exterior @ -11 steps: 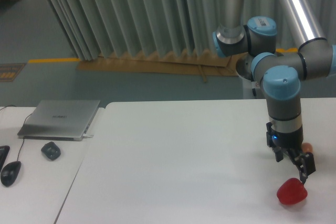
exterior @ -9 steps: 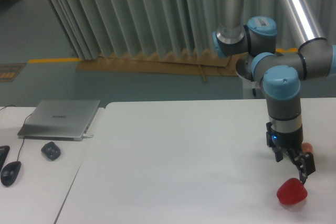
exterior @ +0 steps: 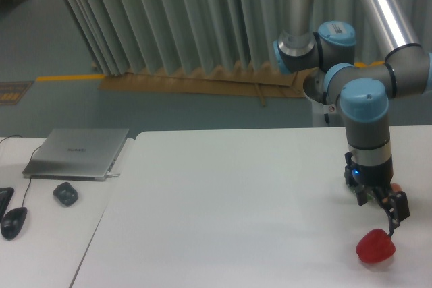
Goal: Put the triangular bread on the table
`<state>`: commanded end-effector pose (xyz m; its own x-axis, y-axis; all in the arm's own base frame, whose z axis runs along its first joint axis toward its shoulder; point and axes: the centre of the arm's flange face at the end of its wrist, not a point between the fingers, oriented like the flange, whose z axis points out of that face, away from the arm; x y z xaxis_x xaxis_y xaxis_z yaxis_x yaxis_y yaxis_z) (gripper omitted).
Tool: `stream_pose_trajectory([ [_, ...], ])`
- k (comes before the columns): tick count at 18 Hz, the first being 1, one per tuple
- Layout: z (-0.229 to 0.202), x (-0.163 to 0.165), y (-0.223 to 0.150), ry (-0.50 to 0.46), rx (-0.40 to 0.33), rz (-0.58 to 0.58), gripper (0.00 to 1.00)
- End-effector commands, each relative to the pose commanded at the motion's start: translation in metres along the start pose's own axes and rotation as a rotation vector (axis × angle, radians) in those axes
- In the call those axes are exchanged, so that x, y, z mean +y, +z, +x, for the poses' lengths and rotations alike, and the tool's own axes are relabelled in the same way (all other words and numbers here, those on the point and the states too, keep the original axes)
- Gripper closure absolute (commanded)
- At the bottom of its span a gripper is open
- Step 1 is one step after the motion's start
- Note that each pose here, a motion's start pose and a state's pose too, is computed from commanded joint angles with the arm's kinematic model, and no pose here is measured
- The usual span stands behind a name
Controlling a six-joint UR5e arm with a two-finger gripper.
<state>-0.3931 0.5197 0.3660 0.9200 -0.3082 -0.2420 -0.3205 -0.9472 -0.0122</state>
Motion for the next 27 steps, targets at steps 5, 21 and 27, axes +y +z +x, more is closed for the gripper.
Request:
stream_pose_trajectory([
  [5,-0.036,0.061,-0.01,0.071,0.02,-0.003,0.0],
  [21,-0.13,0.175,0.021,0.217,-0.011,0.187,0.0],
  [27,-0.138,0.175,0.037,0.22,-0.028,0.128,0.0],
])
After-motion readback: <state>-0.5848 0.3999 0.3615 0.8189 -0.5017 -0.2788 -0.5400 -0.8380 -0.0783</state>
